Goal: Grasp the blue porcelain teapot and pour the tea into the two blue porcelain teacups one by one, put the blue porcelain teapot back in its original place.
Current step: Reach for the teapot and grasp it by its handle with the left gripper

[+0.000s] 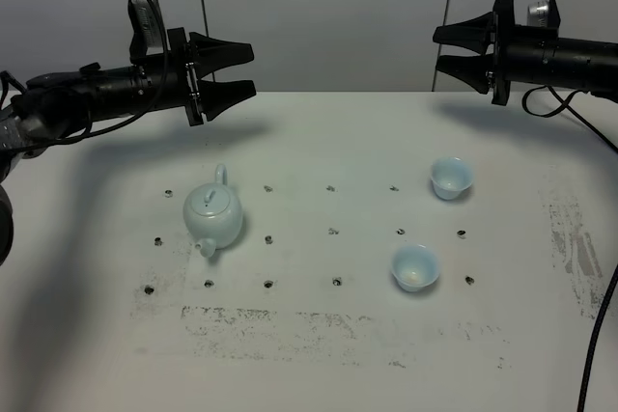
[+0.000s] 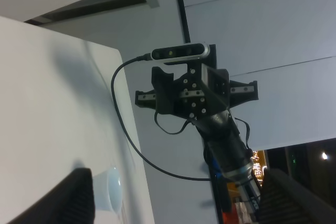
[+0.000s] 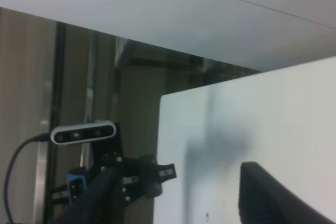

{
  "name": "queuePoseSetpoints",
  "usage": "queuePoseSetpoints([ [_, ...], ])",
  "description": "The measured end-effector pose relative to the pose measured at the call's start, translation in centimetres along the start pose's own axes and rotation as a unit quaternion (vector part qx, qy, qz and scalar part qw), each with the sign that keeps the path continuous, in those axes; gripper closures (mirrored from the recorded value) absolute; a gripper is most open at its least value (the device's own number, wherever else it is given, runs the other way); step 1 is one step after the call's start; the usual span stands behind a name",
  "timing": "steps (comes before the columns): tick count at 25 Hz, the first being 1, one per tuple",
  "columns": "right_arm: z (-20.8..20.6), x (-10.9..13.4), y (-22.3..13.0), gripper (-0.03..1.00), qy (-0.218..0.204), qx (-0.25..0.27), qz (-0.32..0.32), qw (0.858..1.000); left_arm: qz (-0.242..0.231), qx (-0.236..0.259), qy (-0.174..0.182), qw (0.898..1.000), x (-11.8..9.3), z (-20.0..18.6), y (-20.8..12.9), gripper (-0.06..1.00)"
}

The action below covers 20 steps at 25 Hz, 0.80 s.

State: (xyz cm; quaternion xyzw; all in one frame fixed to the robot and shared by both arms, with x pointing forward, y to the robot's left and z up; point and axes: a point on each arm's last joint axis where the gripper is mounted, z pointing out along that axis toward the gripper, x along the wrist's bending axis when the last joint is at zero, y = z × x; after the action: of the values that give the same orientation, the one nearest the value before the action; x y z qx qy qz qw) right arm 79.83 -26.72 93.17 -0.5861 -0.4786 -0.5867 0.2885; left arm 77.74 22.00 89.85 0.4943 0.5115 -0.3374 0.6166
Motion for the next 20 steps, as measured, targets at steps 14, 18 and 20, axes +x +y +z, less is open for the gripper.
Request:
queuePoseSetpoints([
  [14, -0.1, 0.4, 0.2, 0.47, 0.021, -0.012, -0.068, 0.997, 0.007, 0.000, 0.000, 1.000, 0.0, 0.0, 0.0, 0.26],
  [18, -0.9, 0.1, 0.5, 0.47, -0.014, -0.004, -0.145, 0.989, 0.013, 0.001, 0.001, 1.000, 0.0, 0.0, 0.0, 0.31],
  [20, -1.5, -0.2, 0.9, 0.47, -0.069, 0.007, -0.181, 0.981, 0.014, 0.002, 0.003, 1.000, 0.0, 0.0, 0.0, 0.31],
])
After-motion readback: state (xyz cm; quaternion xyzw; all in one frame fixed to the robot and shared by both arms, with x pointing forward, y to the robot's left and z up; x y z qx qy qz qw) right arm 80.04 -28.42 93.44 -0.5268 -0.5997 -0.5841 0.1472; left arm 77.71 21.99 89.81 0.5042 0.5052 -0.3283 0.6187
